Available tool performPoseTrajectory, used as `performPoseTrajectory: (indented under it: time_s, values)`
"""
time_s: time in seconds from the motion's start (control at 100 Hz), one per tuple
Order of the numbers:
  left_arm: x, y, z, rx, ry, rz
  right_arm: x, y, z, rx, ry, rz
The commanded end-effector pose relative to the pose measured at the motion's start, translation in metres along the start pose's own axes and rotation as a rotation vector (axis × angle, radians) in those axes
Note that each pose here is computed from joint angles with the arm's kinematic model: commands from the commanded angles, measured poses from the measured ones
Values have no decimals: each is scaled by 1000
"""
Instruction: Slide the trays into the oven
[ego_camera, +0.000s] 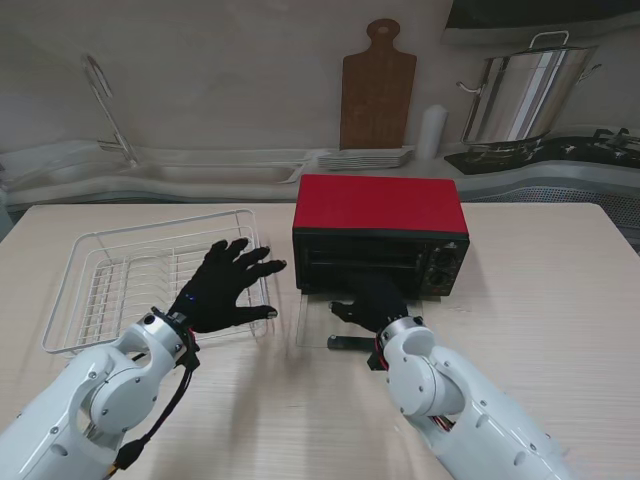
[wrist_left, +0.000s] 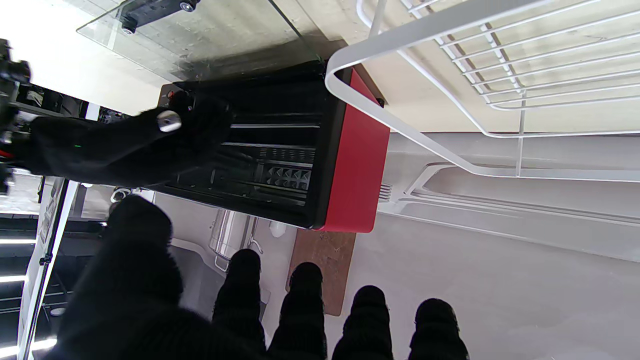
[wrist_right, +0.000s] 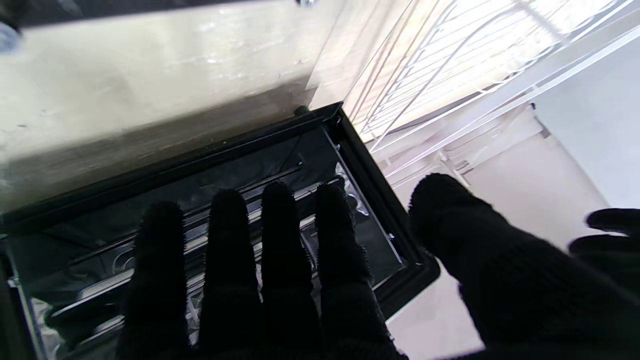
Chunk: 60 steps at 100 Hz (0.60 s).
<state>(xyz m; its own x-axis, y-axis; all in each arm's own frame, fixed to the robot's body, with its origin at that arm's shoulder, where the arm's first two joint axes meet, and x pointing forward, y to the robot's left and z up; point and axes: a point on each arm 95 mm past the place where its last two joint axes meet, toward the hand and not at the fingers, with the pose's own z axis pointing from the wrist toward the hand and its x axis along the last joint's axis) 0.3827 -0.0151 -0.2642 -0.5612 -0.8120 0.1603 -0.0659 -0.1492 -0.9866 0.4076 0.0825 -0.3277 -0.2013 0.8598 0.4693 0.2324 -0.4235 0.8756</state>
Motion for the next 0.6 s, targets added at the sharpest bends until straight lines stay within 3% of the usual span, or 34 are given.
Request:
performPoseTrajectory:
  time_s: [0.0,0.3,0.59]
  values:
    - [4,1,-1,-14,3,-9,-3,-16,-16,47,8,-1]
    - [3,3,-1,-31,-7,-12,-4,-27,-65,63,101,8]
    - [4,3,-3,-36,-18,-11,-9,-49,-96,93,122,-1]
